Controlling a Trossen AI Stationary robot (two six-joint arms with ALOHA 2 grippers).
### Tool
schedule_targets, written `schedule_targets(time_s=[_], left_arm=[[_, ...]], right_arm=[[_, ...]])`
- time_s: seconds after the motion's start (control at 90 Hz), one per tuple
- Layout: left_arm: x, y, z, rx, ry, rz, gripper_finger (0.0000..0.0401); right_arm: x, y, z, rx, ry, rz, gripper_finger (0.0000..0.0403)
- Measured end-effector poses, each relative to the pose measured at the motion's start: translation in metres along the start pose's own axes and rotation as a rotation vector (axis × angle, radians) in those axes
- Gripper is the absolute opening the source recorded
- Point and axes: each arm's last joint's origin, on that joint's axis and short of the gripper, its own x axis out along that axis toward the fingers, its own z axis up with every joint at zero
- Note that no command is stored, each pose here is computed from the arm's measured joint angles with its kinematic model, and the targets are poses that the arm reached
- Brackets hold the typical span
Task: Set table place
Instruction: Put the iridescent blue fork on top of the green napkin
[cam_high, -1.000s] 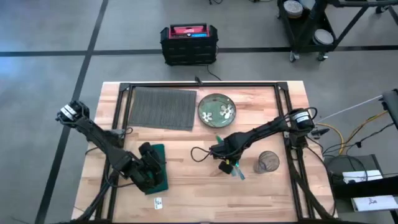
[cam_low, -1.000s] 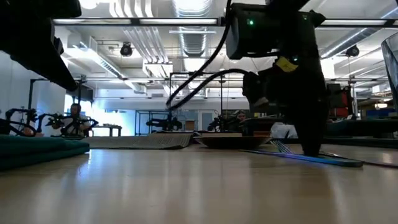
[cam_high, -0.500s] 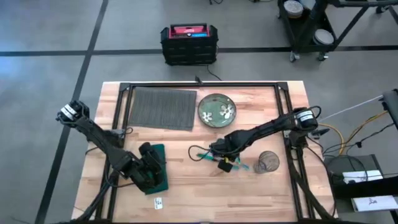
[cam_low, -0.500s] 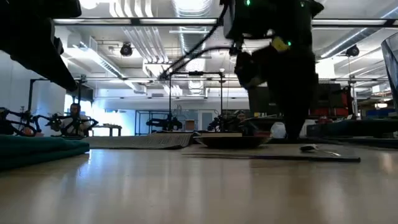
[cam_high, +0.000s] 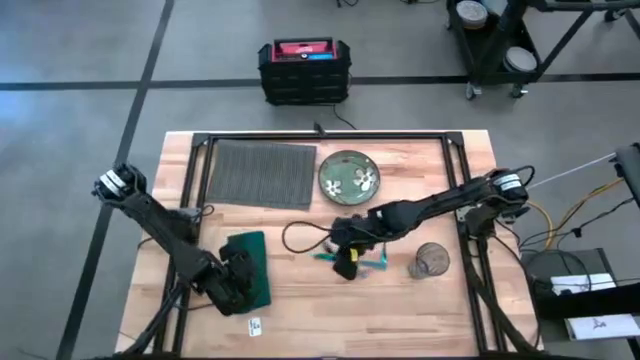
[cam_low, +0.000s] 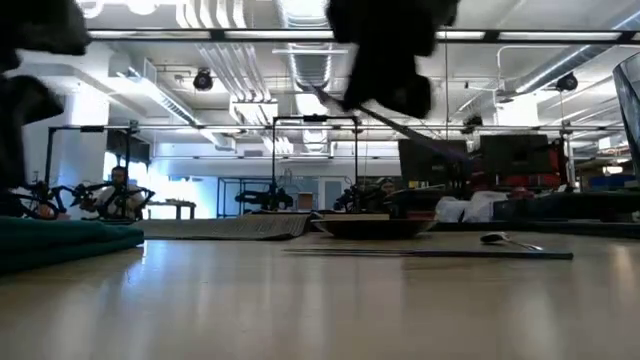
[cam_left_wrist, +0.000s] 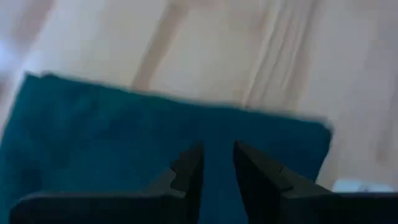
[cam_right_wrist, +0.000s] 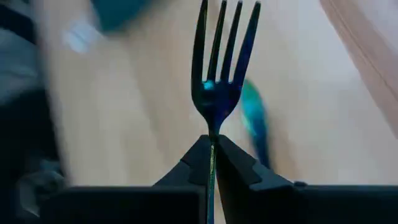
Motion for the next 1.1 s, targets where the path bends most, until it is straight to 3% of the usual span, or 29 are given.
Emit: schedule_targets(time_s=[0.222, 0.389, 0.5, 0.622, 0.8, 0.922, 1.1], left_arm=[[0.034, 0.001, -0.020, 0.043, 0.084, 0.008, 0.0075], [0.049, -0.007, -0.014, 0.034, -0.035, -0.032, 0.0075], [0.050, -0.008, -0.004, 0.054, -0.063, -0.002, 0.0075], [0.031, -0.007, 0.006, 0.066, -0.013, 0.058, 0.0075], [-0.024, -0.011, 0.016, 0.066, 0.037, 0.068, 0.0075], [-0.054, -0.011, 0.018, 0.058, 0.000, 0.034, 0.0075], [-0.068, -0.002, 0.021, 0.019, -0.106, 0.022, 0.0075]], right_arm=[[0.041, 0.012, 0.020, 0.040, -0.274, 0.227, 0.0000], [0.068, 0.011, 0.026, 0.078, -0.313, 0.252, 0.0000], [0.083, 0.013, 0.033, 0.101, -0.331, 0.273, 0.0000], [0.108, 0.009, 0.036, 0.157, -0.311, 0.265, 0.0000], [0.139, 0.004, 0.042, 0.257, -0.312, 0.291, 0.0000], [0.155, 0.000, 0.049, 0.342, -0.350, 0.340, 0.0000], [0.168, -0.003, 0.056, 0.492, -0.346, 0.357, 0.0000]])
